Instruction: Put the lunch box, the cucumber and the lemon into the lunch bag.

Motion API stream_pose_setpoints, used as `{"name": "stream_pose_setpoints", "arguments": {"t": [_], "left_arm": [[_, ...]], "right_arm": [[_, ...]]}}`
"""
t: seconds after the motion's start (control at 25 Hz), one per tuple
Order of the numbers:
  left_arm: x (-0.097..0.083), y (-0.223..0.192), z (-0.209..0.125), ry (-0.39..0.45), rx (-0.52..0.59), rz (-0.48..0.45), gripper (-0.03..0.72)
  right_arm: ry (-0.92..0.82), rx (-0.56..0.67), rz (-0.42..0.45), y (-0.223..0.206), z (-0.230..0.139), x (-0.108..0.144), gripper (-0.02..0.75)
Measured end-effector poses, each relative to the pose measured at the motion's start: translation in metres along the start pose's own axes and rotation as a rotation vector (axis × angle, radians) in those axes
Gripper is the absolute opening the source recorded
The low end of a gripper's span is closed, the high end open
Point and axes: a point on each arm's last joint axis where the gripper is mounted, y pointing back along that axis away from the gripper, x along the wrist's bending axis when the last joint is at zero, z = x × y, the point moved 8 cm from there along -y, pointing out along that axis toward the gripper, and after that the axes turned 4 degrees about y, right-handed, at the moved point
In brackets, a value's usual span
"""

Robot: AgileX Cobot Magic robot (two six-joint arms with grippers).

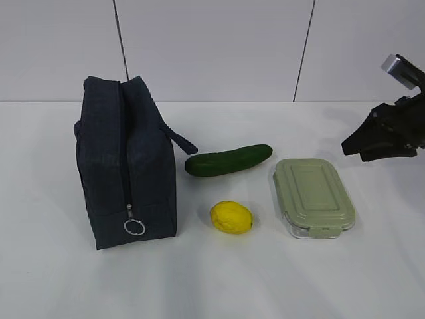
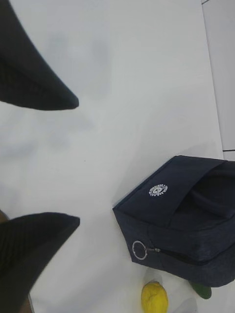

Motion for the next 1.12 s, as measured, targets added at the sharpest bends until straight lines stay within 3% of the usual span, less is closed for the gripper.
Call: {"name": "stream_pose_setpoints", "arguments": {"t": [0.44,0.8,1.12], "left_arm": [[0.0,0.0,0.0,0.0,0.0,0.0,0.465],[0.0,0.0,0.0,0.0,0.0,0.0,0.465],[0.0,0.0,0.0,0.0,0.0,0.0,0.465]], "right_arm": [[-0.045,-0.018,0.056,-0.022,-0.023,0.001,0.495],[-0.044,-0.071,0.028,-0.027,-0.021,-0.006,0.499],[-0.086,-0.047,0.066,-0.048,-0.032,-0.018,0.594]]}}
